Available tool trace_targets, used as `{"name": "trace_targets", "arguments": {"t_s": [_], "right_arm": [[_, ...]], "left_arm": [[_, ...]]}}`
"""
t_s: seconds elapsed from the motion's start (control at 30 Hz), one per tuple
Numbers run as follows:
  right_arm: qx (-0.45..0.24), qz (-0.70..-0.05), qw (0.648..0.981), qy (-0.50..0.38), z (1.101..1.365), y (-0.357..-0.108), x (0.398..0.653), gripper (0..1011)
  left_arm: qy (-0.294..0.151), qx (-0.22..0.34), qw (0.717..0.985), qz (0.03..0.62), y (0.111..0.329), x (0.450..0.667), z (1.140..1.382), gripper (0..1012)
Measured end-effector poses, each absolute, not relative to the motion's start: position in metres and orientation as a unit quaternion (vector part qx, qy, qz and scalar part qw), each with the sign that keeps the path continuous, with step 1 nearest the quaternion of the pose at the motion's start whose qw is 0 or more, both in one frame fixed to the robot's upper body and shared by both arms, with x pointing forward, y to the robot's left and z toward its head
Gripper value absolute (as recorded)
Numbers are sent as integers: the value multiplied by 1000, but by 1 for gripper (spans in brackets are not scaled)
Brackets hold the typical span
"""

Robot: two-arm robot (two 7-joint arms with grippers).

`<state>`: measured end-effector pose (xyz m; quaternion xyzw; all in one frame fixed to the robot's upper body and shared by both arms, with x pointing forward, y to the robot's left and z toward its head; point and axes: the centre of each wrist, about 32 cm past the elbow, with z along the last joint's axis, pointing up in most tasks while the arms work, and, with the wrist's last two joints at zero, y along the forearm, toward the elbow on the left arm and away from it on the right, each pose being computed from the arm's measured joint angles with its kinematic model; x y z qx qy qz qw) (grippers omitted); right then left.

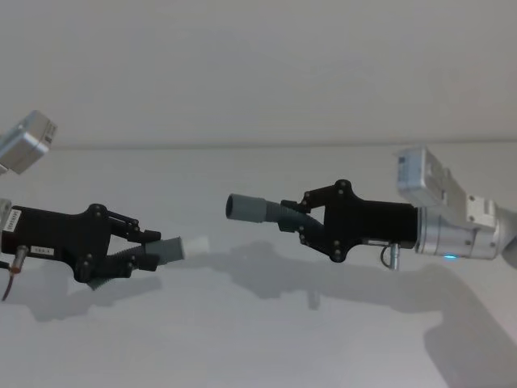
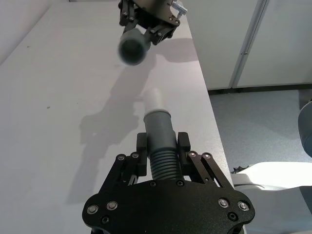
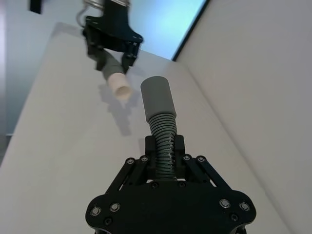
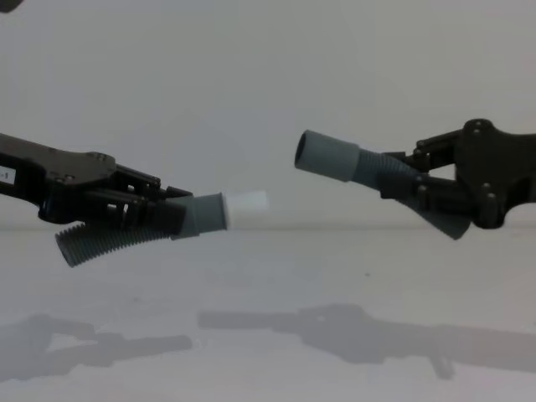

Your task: Use both hands to pick up one end of the pipe from the table, align the ends, and insert them.

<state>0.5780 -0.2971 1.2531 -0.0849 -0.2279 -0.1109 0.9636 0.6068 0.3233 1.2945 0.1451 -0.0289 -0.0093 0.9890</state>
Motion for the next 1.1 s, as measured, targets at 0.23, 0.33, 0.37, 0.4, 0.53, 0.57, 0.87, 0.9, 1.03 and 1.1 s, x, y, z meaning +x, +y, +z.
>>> {"name": "trace_targets", "arguments": {"t_s": [0.23,0.33,0.37,0.4,0.53,0.57,0.87,0.9,1.03,1.1], "right_arm": [[-78,-61,961,-259,1258,-309,590,185],[-75,-31,958,-275,1262,-314,597,185],[-74,-23,957,-280,1262,-315,598,186],[-73,-17,956,-284,1263,-316,599,185],[-69,20,949,-307,1267,-321,608,185],[-68,25,948,-311,1268,-321,609,185],[-69,67,931,-352,1274,-323,618,185],[-70,69,929,-356,1275,-323,619,185],[-78,71,925,-365,1277,-322,619,185],[-81,71,924,-367,1278,-322,619,185]], "left_arm": [[-29,145,989,-9,323,607,1295,334],[-29,145,989,-9,323,607,1295,334],[-29,145,989,-9,323,607,1295,334],[-29,145,989,-9,323,607,1295,334],[-29,145,989,-9,323,607,1295,334],[-29,145,989,-9,323,607,1295,334],[-29,145,989,-9,323,607,1295,334],[-29,145,989,-9,323,607,1295,334],[-29,145,989,-9,323,607,1295,334],[-29,145,989,-9,323,607,1295,334]]}}
